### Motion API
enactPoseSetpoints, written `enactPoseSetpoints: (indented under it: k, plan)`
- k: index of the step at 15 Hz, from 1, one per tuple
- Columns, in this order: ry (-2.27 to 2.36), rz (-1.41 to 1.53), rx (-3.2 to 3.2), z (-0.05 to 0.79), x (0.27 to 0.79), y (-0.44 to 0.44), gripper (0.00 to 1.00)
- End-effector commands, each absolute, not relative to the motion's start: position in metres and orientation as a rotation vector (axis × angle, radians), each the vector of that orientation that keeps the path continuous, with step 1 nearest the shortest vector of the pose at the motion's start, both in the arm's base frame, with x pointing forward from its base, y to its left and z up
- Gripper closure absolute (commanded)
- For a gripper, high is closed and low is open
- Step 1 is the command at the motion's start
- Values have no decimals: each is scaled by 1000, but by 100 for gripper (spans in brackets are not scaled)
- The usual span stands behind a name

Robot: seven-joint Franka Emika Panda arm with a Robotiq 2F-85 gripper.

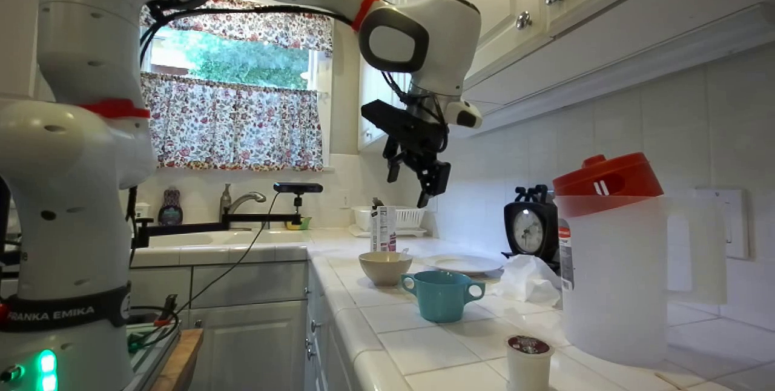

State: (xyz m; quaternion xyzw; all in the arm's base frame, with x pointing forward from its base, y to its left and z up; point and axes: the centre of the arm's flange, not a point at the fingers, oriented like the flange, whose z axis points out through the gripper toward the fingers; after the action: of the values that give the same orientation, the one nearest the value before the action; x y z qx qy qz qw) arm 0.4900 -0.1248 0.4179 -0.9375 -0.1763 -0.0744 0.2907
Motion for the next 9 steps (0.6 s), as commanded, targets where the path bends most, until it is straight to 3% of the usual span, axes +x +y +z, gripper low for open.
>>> enactPoseSetpoints:
  k: [1,9]
  plan:
    - [-368,-162,-2462,409,499,-128,0]
    - [-222,-110,-2428,380,509,-125,0]
